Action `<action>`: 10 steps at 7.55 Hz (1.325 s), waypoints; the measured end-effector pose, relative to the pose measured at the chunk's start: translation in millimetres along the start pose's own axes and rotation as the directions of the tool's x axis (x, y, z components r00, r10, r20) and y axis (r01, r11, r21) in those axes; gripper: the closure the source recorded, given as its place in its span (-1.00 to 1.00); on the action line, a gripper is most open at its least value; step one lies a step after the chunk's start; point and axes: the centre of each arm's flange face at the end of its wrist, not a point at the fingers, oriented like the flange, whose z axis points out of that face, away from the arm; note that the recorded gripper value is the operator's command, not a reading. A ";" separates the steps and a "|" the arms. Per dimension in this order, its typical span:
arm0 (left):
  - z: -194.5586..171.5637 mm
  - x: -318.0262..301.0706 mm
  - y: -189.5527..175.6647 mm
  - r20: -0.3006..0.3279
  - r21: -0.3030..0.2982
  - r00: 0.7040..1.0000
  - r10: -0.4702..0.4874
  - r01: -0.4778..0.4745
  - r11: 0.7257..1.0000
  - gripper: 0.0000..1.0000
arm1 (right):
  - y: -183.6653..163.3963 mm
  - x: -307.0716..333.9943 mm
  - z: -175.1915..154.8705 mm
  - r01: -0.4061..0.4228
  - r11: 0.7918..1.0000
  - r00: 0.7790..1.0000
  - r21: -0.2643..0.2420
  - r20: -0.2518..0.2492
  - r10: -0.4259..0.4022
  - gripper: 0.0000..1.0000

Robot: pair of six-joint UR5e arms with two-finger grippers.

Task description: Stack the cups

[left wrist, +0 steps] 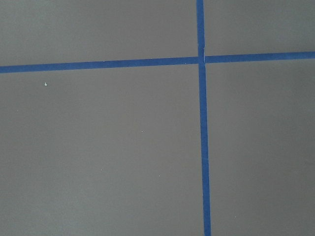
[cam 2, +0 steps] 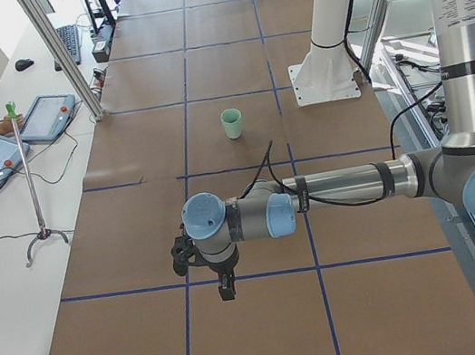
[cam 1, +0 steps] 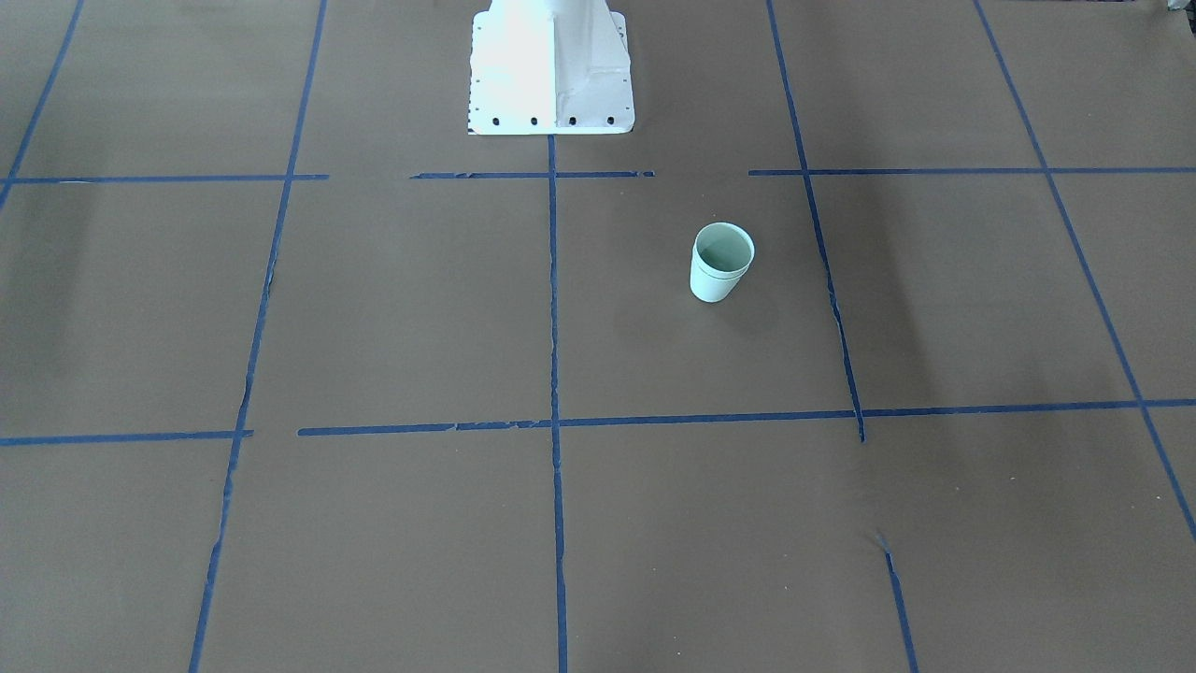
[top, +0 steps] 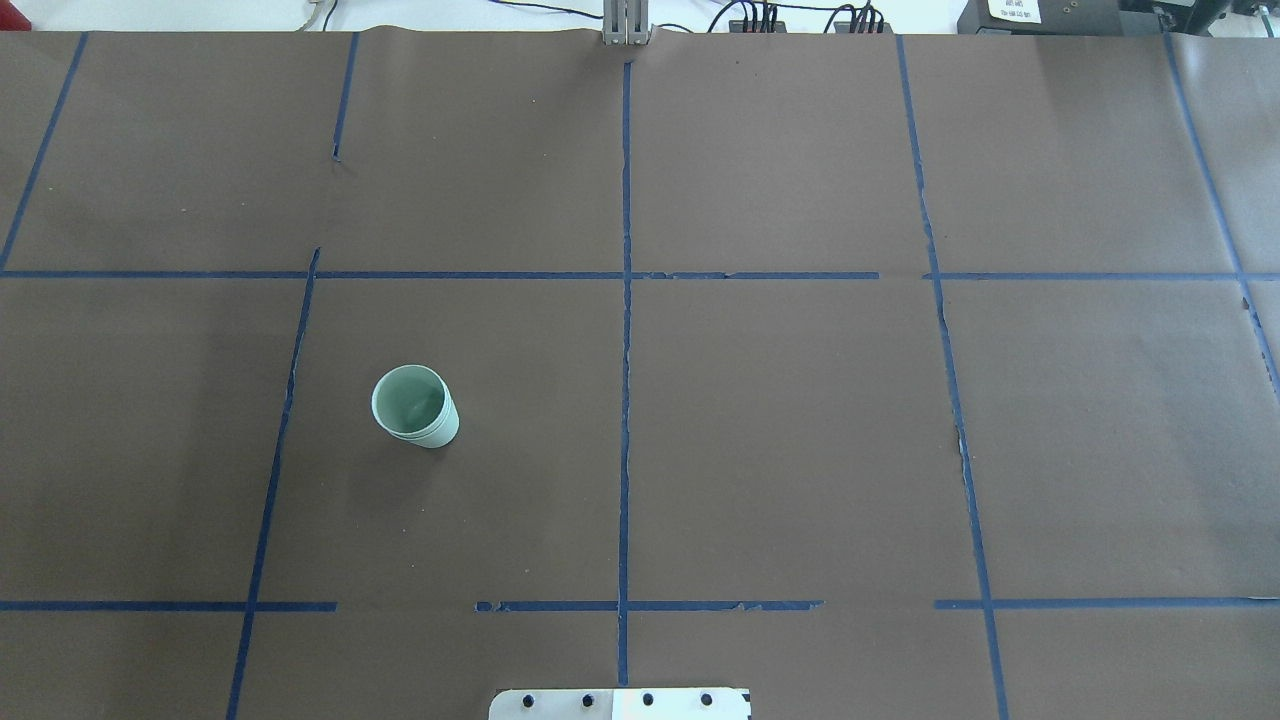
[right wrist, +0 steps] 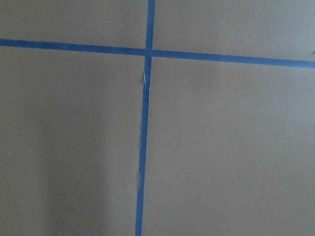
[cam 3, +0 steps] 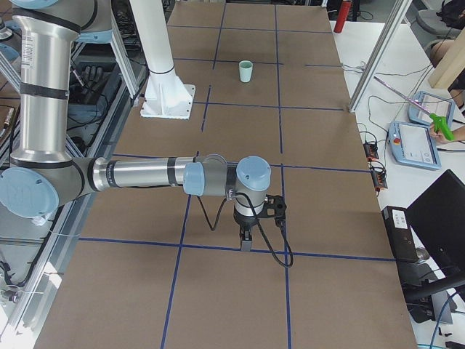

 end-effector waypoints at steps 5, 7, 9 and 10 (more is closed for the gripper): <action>-3.4 -2.8 0.1 0.001 0.007 1.000 -0.006 0.006 1.000 -1.00 | 0.0 -0.1 -0.1 0.000 1.000 1.000 0.000 0.000 0.000 -1.00; -4.3 -2.4 -1.0 0.001 0.009 1.000 -0.005 0.005 1.000 -1.00 | 0.0 0.0 0.0 0.000 1.000 1.000 0.000 0.000 0.000 -1.00; -5.5 -1.8 -2.4 0.002 0.012 1.000 -0.004 0.004 1.000 -1.00 | 0.0 0.0 0.0 0.000 1.000 1.000 0.000 0.000 0.000 -1.00; -6.1 -1.4 -3.2 0.002 0.013 1.000 -0.003 0.003 1.000 -1.00 | 0.0 0.0 0.0 0.000 1.000 1.000 0.000 0.000 0.000 -1.00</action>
